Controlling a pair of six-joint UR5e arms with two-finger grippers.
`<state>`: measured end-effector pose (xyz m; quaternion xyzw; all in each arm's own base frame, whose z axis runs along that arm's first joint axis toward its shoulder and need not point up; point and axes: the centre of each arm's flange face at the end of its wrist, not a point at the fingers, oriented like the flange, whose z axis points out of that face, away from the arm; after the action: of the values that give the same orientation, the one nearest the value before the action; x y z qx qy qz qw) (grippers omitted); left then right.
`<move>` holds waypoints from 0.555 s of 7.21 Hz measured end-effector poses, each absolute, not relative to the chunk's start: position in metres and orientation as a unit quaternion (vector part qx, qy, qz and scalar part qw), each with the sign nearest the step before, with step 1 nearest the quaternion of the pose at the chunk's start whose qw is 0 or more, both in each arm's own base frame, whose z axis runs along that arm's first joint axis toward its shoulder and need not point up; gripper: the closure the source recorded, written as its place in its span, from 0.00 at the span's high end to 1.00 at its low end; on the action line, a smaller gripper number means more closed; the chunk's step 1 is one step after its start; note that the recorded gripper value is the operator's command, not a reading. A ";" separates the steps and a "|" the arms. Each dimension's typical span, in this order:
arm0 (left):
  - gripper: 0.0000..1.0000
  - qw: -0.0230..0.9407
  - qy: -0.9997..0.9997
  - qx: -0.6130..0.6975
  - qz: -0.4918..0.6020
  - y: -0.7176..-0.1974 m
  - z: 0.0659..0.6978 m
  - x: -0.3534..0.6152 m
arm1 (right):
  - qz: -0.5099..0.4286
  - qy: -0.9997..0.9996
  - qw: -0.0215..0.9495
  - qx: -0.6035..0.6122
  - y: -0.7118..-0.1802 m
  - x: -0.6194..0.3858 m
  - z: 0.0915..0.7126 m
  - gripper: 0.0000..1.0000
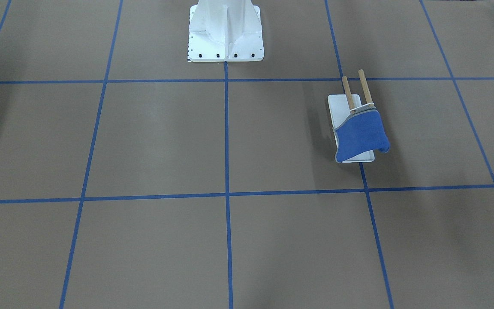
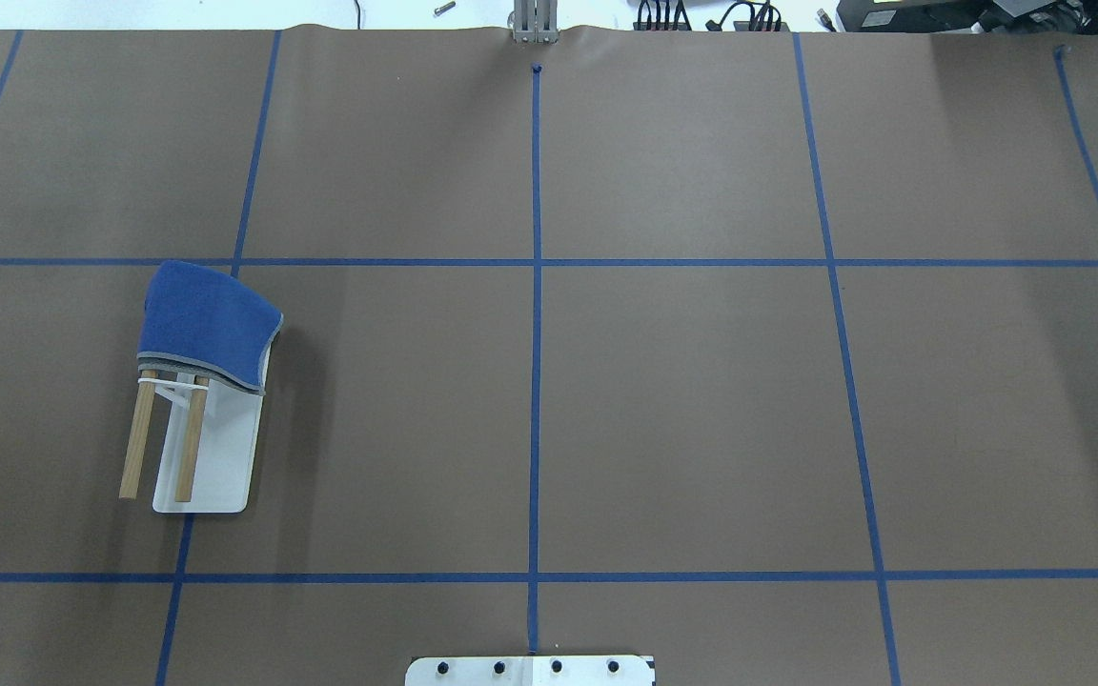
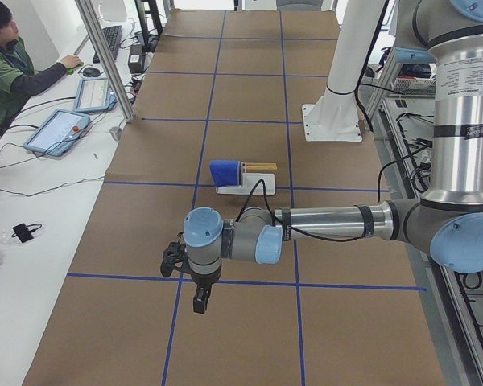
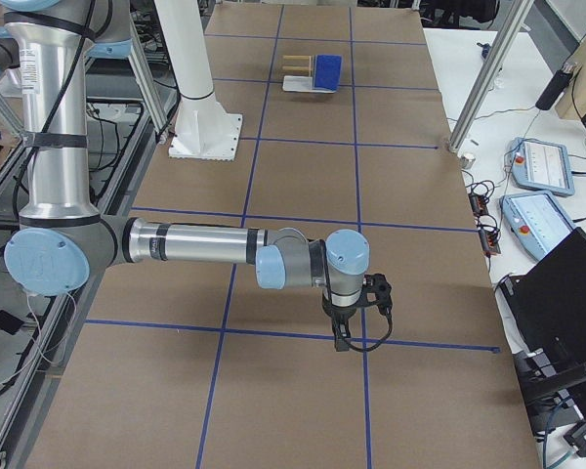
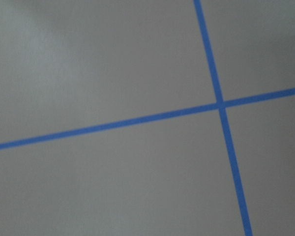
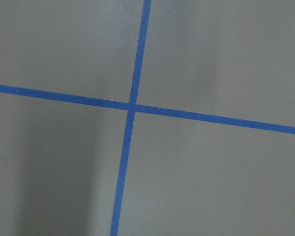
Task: Hang towel on rack
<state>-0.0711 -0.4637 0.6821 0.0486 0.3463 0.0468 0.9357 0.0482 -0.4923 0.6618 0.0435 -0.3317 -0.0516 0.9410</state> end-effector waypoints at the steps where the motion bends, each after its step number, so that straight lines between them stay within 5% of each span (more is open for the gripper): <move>1: 0.99 0.931 0.359 0.050 0.043 -0.460 0.679 -0.073 | -0.051 -0.331 0.941 0.042 -0.492 0.048 0.663 1.00; 4: 0.99 0.929 0.364 0.058 0.038 -0.450 0.671 -0.078 | -0.046 -0.330 0.942 0.038 -0.488 0.049 0.667 1.00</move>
<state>-0.0784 -0.4495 0.6705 0.0585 0.3635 0.0383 0.9290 0.0487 -0.4880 0.6668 0.0377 -0.3300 -0.0463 0.9421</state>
